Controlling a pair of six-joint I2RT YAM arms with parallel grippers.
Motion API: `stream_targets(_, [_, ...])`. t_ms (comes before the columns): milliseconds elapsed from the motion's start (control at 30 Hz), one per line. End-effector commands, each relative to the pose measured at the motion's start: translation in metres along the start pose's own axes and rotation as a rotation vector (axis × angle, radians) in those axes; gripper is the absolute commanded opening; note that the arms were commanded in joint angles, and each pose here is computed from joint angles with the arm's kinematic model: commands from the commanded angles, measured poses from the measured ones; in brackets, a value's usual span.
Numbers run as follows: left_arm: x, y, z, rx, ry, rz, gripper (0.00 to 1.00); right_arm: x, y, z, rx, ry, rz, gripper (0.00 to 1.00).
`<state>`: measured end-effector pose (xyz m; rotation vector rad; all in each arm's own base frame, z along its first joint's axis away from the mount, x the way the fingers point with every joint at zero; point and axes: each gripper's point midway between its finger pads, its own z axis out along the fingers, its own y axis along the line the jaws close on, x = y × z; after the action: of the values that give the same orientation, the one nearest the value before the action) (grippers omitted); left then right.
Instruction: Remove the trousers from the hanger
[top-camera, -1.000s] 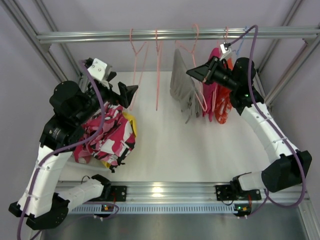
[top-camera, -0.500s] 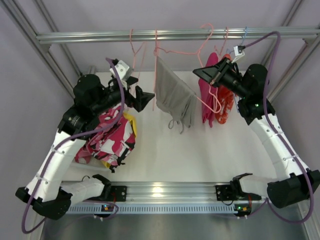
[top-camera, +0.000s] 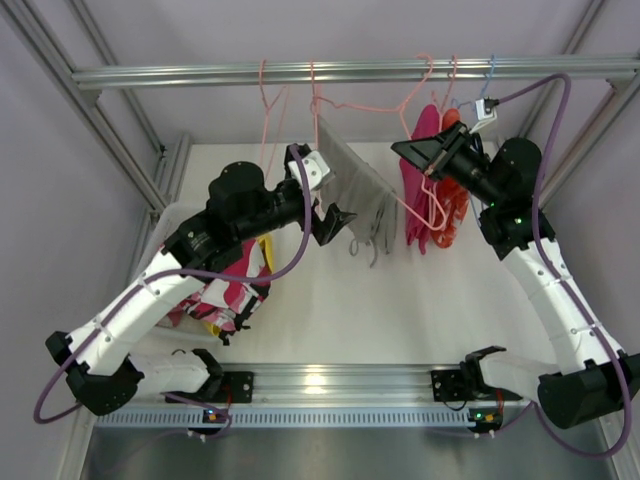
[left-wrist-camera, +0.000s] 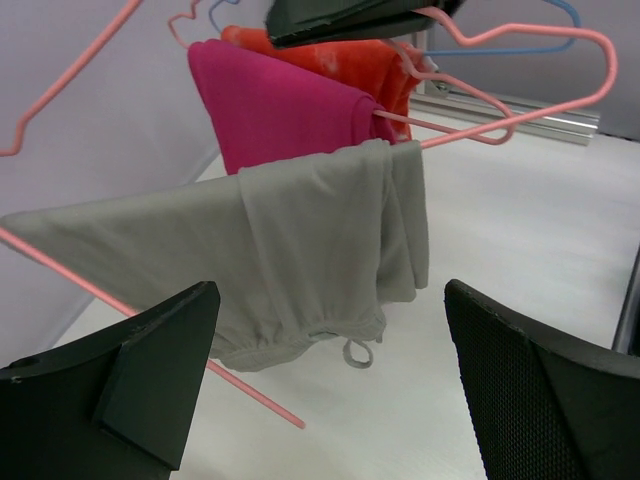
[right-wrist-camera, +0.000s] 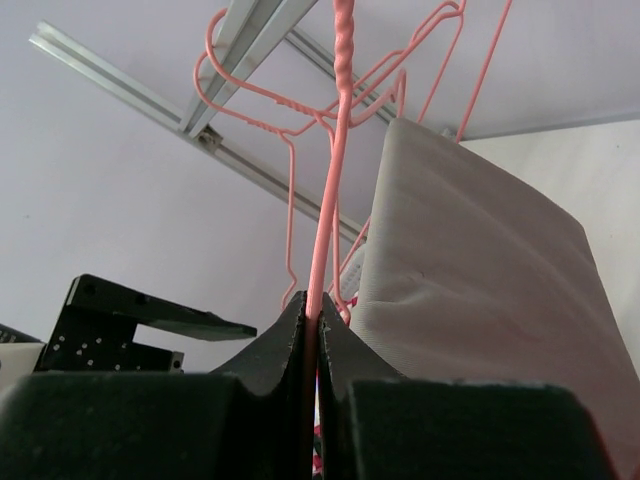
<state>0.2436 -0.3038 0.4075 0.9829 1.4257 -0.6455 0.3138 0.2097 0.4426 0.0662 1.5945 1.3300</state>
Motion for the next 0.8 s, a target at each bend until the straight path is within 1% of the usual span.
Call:
stream_targets(0, [-0.029,0.021,0.0,-0.111,-0.104,0.003,0.99,-0.034,0.131,-0.049,-0.391,-0.122,-0.26,0.0])
stream_targets(100, [-0.029,0.019,-0.001,-0.105,-0.102,-0.004,0.99,-0.036,0.136,-0.056,-0.385,-0.133,-0.297,0.0])
stream_targets(200, [-0.02,0.018,0.002,-0.108,-0.069,-0.003,0.99,-0.041,0.135,-0.062,-0.333,-0.161,-0.367,0.0])
stream_targets(233, [-0.018,0.02,0.003,-0.118,-0.059,0.004,0.99,-0.049,0.135,-0.063,-0.301,-0.196,-0.43,0.0])
stream_targets(300, [-0.015,0.024,0.004,-0.137,-0.048,0.002,0.99,-0.052,0.12,-0.059,-0.221,-0.192,-0.449,0.0])
stream_targets(333, [-0.016,0.026,0.004,-0.149,-0.047,0.002,0.99,-0.058,0.116,-0.056,-0.199,-0.209,-0.486,0.0])
stream_targets(433, [-0.016,0.028,0.004,-0.163,-0.044,-0.008,0.99,-0.064,0.105,-0.043,-0.165,-0.209,-0.531,0.0])
stream_targets(467, [-0.017,0.029,0.004,-0.169,-0.044,-0.009,0.99,-0.066,0.103,-0.039,-0.156,-0.207,-0.541,0.0])
stream_targets(500, [-0.017,0.03,0.004,-0.175,-0.042,-0.014,0.99,-0.064,0.09,-0.029,-0.124,-0.179,-0.529,0.0])
stream_targets(633, [-0.011,0.034,0.001,-0.201,-0.017,-0.014,0.99,-0.07,0.074,-0.012,-0.082,-0.167,-0.574,0.0])
stream_targets(700, [-0.007,0.034,0.0,-0.2,-0.007,-0.011,0.99,-0.069,0.068,-0.006,-0.074,-0.158,-0.585,0.0])
stream_targets(767, [-0.004,0.039,-0.002,-0.232,0.002,-0.01,0.99,-0.067,0.068,-0.002,-0.08,-0.155,-0.602,0.0])
